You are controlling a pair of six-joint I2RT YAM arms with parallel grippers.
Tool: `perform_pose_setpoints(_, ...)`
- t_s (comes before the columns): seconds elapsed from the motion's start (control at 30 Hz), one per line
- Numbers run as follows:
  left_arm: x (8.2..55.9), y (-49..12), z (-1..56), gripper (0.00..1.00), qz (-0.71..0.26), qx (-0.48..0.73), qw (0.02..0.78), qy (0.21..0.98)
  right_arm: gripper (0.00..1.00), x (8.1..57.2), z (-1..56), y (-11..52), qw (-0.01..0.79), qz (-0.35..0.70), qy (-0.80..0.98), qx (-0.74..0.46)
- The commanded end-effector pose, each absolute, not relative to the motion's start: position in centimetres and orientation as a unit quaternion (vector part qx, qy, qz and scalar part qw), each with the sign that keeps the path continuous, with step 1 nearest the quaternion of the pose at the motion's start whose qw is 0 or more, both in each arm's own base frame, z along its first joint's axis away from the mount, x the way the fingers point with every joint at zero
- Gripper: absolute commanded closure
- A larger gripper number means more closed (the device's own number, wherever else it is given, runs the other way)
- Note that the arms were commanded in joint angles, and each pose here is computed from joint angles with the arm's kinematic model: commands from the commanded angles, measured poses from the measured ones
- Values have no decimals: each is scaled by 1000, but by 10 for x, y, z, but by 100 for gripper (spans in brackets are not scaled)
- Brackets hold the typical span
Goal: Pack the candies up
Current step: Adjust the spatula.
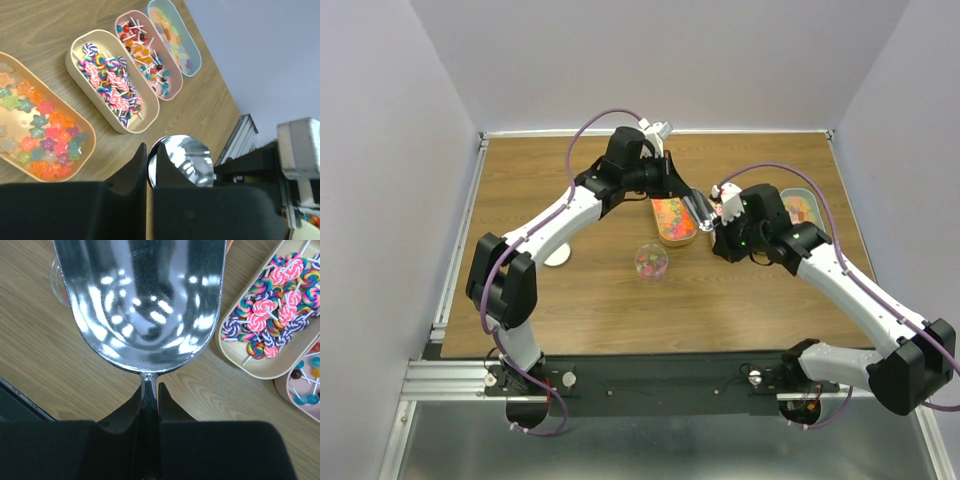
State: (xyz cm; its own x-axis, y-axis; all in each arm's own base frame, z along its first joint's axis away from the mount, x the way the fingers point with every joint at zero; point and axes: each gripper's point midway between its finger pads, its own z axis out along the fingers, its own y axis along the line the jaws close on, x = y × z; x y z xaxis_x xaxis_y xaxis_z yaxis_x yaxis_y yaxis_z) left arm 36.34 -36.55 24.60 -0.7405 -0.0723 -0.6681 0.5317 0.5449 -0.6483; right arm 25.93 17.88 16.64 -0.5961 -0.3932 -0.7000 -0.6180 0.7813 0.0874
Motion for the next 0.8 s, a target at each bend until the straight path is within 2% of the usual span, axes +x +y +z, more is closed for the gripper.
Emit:
perform_pose_setpoints(0.0,353,-364,252,100,-490,142,313,801,94,266,180,184,387,173,861,-281)
perform_pose_setpoints(0.27,339,-360,239,100,-539,99,251,798,83,273,212,180,473,184,828,-239)
perform_pose_setpoints(0.57,335,-361,230,100,-558,71,224,796,72,270,225,188,500,214,805,-237)
perform_pose_setpoints(0.7,336,-358,228,100,-564,54,219,795,71,271,231,190,505,218,799,-243)
perform_pose_setpoints(0.77,336,-356,229,100,-570,39,213,792,64,270,231,192,504,220,797,-249)
